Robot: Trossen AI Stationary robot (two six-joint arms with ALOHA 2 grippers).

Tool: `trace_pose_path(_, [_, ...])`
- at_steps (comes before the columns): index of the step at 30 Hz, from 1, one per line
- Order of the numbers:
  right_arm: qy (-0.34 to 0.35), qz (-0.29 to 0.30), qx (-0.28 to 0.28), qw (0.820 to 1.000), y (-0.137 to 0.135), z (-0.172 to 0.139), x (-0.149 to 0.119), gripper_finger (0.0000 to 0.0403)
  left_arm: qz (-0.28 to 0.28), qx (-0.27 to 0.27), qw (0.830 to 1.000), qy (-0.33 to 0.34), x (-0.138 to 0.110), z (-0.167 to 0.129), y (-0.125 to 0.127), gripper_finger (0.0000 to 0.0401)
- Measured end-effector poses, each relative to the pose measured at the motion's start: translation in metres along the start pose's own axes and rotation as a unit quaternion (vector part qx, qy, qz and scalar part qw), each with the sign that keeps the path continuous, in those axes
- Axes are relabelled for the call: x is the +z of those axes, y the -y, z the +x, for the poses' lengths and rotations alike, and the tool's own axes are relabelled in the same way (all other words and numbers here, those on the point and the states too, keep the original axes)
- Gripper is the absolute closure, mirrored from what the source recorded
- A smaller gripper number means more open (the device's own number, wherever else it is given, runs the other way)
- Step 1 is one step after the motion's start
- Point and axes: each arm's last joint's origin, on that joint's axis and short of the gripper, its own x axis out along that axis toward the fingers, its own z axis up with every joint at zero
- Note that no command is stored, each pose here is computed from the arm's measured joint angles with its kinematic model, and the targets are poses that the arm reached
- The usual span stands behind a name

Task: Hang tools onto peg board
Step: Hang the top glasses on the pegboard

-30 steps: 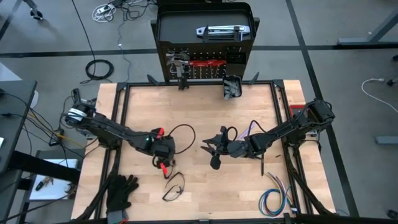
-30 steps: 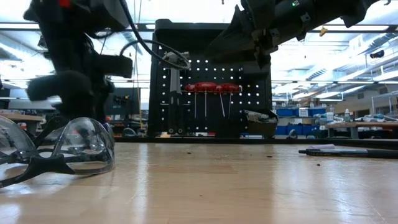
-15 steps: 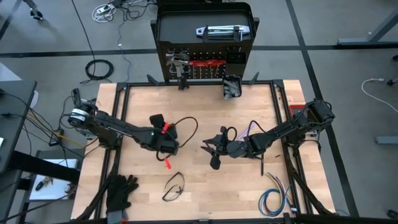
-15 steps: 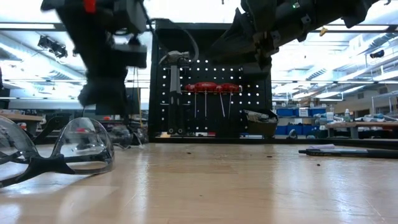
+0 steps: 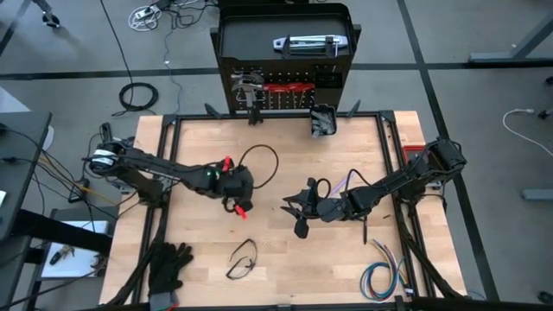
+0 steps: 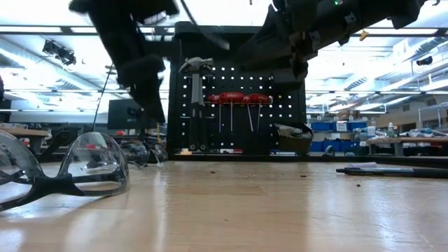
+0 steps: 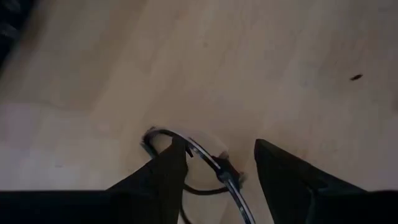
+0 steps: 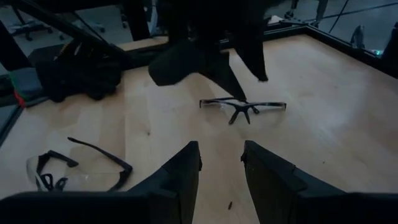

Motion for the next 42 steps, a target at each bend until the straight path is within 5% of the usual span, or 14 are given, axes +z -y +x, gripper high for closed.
trace_pose_path(10, [0.001,-0.002,-0.001,1.0,0.001,0.001,0.0,0.0269,-0.053,-0.033,0.997,-0.048,-0.011,0.021,-0.015,0.0213])
trace_pose_path(22, [0.004,-0.001,-0.001,1.0,0.001,0.001,0.001,0.027,-0.046,-0.043,0.995,-0.082,-0.016,0.028,-0.012,0.0216])
trace_pose_path(27, [0.004,-0.002,-0.001,1.0,0.001,0.001,0.001,0.027,-0.019,-0.06,0.993,-0.103,-0.018,0.035,-0.008,0.0258])
trace_pose_path(35, [-0.001,-0.007,-0.003,1.0,0.001,0.001,0.0,0.0269,0.034,-0.102,0.989,-0.102,-0.017,0.038,-0.004,0.0383])
trace_pose_path(42, [-0.043,-0.029,-0.037,0.998,0.011,-0.021,0.008,0.027,0.061,-0.118,0.99,-0.044,-0.007,0.014,-0.01,0.0372])
